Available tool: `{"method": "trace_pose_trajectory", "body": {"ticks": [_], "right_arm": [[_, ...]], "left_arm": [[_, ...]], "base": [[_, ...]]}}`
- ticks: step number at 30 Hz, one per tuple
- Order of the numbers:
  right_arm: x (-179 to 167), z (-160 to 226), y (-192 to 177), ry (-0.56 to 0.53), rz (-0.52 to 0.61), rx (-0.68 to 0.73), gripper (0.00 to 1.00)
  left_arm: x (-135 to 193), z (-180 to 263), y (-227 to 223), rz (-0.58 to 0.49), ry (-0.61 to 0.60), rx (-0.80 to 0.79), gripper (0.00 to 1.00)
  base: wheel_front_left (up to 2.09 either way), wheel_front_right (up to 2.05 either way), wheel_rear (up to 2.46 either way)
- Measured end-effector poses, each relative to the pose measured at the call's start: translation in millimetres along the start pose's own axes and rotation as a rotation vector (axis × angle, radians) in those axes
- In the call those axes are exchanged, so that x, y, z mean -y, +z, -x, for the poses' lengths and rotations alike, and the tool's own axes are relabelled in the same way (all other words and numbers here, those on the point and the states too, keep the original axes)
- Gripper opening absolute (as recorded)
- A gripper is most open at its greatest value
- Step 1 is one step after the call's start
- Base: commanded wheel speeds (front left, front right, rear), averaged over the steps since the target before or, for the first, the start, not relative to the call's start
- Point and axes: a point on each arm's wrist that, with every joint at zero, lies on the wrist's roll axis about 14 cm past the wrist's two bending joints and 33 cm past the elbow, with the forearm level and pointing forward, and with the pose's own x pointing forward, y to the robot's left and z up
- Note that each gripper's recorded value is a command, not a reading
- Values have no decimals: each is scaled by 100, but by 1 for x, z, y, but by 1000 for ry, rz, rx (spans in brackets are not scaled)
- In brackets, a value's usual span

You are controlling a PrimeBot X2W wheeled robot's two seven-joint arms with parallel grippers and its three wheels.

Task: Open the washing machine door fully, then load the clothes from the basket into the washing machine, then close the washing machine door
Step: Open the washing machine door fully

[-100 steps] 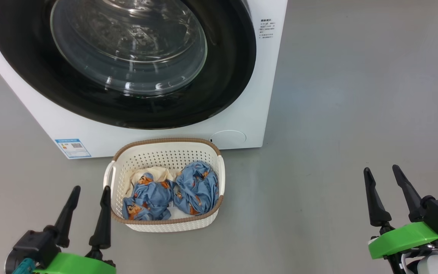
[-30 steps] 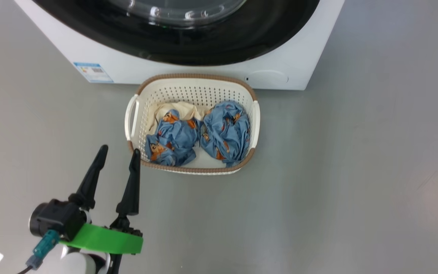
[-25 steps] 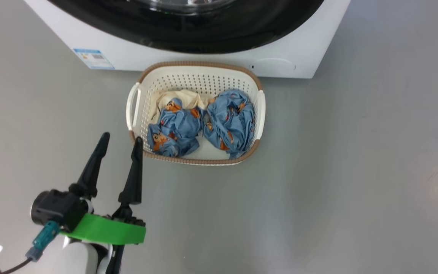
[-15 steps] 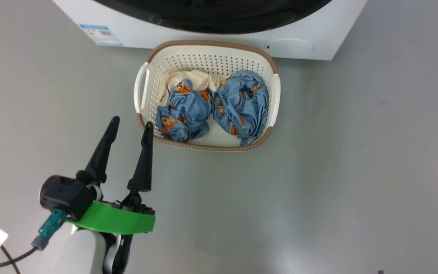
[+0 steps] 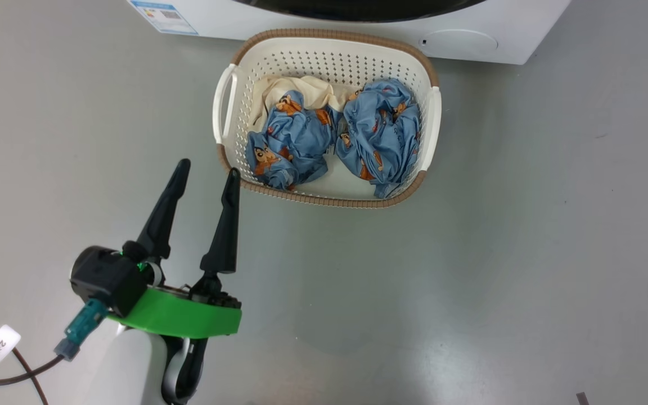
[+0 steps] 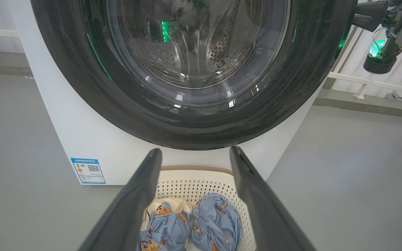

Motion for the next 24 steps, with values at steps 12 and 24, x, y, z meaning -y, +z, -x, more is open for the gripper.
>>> {"method": "trace_pose_trajectory", "body": {"ticks": [12,24], "right_arm": [[3,2,-9,-31,-9,-69,0],[-1,19,-37,-28,3,-254,0]], "left_arm": [[2,0,8,5,-3,21,100],[6,0,17,6,-15,44,100]], "base": [[0,0,0],[0,0,0]]}}
